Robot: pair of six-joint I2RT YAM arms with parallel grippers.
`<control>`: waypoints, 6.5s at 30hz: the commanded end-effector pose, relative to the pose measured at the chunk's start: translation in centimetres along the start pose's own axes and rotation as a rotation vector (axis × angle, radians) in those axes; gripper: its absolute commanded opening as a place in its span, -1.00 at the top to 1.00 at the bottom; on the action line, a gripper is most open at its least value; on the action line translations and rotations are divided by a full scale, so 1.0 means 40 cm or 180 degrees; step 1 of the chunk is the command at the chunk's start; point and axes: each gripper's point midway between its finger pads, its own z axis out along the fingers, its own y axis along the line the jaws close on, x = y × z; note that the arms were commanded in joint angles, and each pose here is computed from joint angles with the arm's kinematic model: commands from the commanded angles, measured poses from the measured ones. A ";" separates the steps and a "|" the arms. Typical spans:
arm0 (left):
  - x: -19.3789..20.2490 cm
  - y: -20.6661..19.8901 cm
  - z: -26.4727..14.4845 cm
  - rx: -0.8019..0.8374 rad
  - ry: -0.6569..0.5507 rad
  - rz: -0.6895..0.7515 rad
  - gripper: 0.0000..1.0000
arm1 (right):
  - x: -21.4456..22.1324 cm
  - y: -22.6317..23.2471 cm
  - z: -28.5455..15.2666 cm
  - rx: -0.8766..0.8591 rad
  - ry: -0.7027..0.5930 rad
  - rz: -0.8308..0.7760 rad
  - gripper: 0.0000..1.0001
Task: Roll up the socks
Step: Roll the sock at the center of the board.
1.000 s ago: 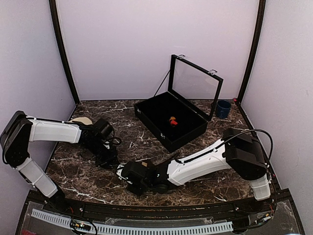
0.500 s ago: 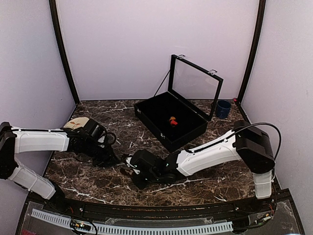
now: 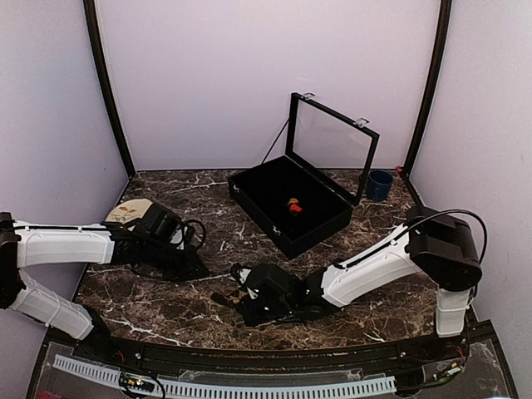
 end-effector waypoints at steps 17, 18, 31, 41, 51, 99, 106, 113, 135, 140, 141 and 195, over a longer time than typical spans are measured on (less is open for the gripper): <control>0.050 -0.135 0.039 0.0418 0.0172 0.1060 0.83 | 0.037 -0.053 -0.076 -0.0520 -0.0619 0.1221 1.00; 0.059 -0.146 0.045 0.0452 0.0215 0.1125 0.84 | 0.047 -0.060 -0.079 -0.0529 -0.0622 0.1253 1.00; 0.140 -0.187 0.111 0.0364 0.0569 0.1707 0.86 | 0.102 -0.099 -0.087 -0.0652 -0.0633 0.1526 1.00; 0.165 -0.170 0.148 0.0200 0.0747 0.1846 0.57 | 0.119 -0.105 -0.087 -0.0695 -0.0593 0.1595 1.00; 0.181 -0.193 0.181 0.0252 0.0905 0.1975 0.56 | 0.124 -0.102 -0.078 -0.0685 -0.0533 0.1605 1.00; 0.297 -0.147 0.305 -0.0111 0.1702 0.1752 0.83 | 0.161 -0.155 -0.237 0.1581 -0.0050 -0.0680 0.24; 0.290 -0.152 0.320 -0.0220 0.1749 0.1718 0.87 | 0.155 -0.170 -0.286 0.1777 -0.0026 -0.0994 -0.03; 0.292 -0.147 0.329 -0.0295 0.1795 0.1667 0.89 | 0.135 -0.129 -0.344 0.1780 -0.0093 -0.1315 -0.18; 0.311 -0.137 0.338 -0.0385 0.2059 0.1665 0.92 | 0.123 -0.098 -0.271 0.1849 0.0326 -0.2541 -0.41; 0.311 -0.138 0.339 -0.0385 0.2067 0.1673 0.92 | 0.123 -0.121 -0.257 0.1884 0.0433 -0.2633 -0.41; 0.312 -0.136 0.339 -0.0390 0.2076 0.1668 0.92 | 0.123 -0.124 -0.256 0.1877 0.0450 -0.2649 -0.41; 0.247 -0.142 0.321 -0.0416 0.1835 0.1092 0.54 | 0.244 -0.186 -0.209 0.1231 0.1227 -0.2226 0.81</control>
